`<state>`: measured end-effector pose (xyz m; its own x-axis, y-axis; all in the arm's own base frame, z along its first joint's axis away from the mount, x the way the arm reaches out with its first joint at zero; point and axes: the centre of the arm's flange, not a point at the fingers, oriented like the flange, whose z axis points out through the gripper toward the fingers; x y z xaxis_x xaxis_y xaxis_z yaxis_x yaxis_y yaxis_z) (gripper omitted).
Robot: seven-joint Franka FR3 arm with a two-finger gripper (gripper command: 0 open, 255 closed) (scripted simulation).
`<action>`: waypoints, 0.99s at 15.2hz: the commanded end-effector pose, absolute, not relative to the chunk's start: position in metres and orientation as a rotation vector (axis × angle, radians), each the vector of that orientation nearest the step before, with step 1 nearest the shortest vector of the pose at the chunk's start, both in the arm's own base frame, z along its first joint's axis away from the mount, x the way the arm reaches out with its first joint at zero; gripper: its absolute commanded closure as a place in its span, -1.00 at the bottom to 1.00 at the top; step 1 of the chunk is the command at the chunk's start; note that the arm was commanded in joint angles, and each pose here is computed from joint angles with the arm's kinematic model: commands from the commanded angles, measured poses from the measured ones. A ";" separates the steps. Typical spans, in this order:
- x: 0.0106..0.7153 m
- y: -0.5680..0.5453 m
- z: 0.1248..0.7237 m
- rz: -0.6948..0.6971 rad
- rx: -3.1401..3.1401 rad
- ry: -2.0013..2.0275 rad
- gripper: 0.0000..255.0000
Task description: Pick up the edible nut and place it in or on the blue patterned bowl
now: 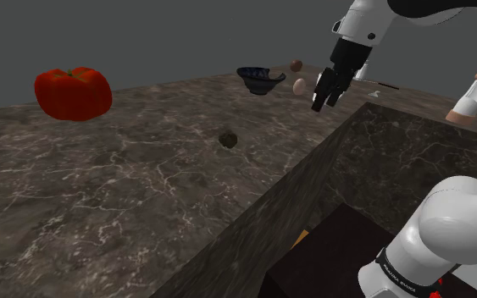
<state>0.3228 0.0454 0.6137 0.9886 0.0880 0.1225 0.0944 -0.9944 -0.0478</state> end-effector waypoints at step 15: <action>0.342 0.231 0.611 -0.246 -3.087 -0.303 -1.00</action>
